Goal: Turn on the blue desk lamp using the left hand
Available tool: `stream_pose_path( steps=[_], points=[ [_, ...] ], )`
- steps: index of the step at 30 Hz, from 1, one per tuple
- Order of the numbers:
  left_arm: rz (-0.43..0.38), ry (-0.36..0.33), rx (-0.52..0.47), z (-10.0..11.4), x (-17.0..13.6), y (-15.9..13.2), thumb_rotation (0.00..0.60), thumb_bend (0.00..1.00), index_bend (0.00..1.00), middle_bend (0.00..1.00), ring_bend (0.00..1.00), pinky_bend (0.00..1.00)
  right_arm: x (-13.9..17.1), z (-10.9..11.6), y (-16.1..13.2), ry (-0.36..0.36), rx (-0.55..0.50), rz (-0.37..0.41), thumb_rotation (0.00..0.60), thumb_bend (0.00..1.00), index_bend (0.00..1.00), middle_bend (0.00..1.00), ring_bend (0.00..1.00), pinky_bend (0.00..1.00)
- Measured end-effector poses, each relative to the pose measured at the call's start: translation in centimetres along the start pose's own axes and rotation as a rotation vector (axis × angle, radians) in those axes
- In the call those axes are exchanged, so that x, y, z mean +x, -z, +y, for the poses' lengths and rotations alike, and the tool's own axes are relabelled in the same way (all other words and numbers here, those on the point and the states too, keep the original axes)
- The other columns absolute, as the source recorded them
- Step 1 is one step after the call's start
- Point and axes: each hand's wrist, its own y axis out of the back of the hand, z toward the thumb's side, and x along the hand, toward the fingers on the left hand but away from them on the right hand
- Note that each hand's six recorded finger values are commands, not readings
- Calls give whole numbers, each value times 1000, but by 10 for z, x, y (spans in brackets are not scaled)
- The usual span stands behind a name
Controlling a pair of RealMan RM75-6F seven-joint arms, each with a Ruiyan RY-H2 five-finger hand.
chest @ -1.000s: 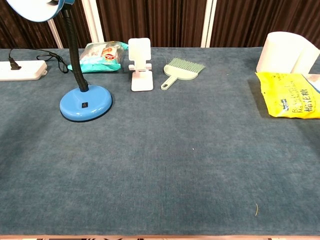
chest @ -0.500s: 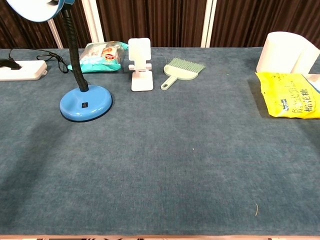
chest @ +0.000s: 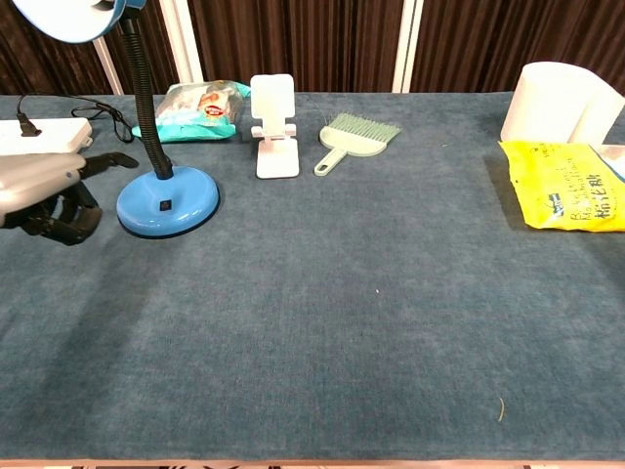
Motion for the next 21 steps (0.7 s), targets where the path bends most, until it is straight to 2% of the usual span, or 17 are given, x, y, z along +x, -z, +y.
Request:
stream_pose_path(
  steps=[21],
  points=[
    [-12,92,-2,-31,15,-14,600,622,52,745,653,738,-2,-1,1,10,-5,-20,600,248,57,18,43,40]
  ],
)
